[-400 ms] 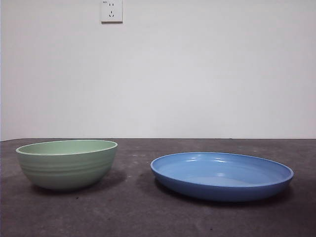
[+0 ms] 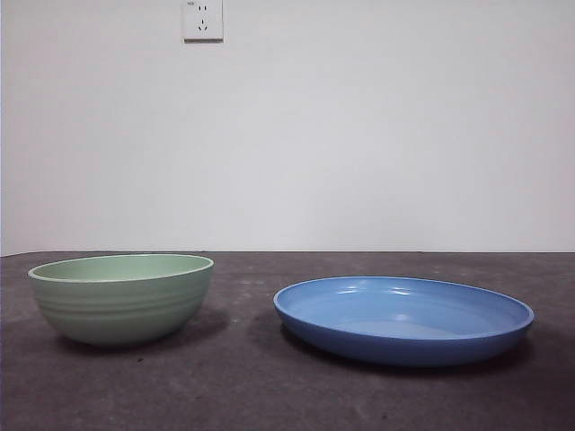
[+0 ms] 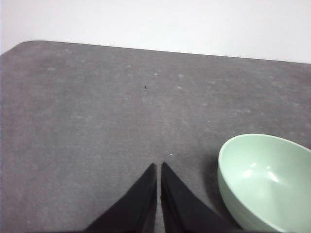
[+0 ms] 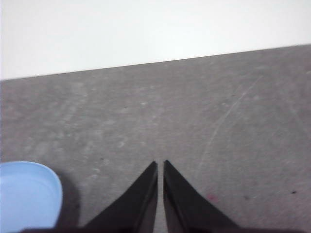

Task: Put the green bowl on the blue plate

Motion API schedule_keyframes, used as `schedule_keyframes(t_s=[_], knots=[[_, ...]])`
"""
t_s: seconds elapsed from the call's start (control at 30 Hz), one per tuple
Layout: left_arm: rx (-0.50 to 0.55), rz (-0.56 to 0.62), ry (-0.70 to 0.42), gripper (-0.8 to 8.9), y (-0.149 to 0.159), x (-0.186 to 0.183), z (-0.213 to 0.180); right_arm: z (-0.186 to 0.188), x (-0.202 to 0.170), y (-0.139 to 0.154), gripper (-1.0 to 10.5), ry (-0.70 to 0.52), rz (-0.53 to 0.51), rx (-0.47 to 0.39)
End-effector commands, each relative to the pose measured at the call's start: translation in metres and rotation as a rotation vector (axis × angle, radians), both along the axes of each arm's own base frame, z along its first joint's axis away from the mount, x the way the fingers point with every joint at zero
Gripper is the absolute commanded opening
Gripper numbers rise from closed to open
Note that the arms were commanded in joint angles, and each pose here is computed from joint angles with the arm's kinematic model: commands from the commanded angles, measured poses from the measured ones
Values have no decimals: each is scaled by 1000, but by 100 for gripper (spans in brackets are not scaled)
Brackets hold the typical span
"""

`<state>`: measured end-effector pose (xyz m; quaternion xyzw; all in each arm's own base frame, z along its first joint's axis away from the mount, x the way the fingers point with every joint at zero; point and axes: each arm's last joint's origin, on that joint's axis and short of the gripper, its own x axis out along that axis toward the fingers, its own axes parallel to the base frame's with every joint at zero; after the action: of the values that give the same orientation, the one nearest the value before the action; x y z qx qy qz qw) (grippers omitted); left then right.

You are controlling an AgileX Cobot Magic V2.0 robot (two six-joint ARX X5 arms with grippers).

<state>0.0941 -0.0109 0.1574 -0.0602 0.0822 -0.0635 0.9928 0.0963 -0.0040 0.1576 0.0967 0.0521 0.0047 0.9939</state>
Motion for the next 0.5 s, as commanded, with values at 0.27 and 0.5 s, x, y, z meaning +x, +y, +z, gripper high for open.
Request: schedule_keyframes(t_s=[0.27, 0.5], knots=[[-201, 7, 7, 17, -2, 2, 46, 44, -3, 3, 13, -13, 73, 325], [-226, -55, 58, 17, -7, 13, 99, 96, -2, 7, 13, 86, 193, 309]])
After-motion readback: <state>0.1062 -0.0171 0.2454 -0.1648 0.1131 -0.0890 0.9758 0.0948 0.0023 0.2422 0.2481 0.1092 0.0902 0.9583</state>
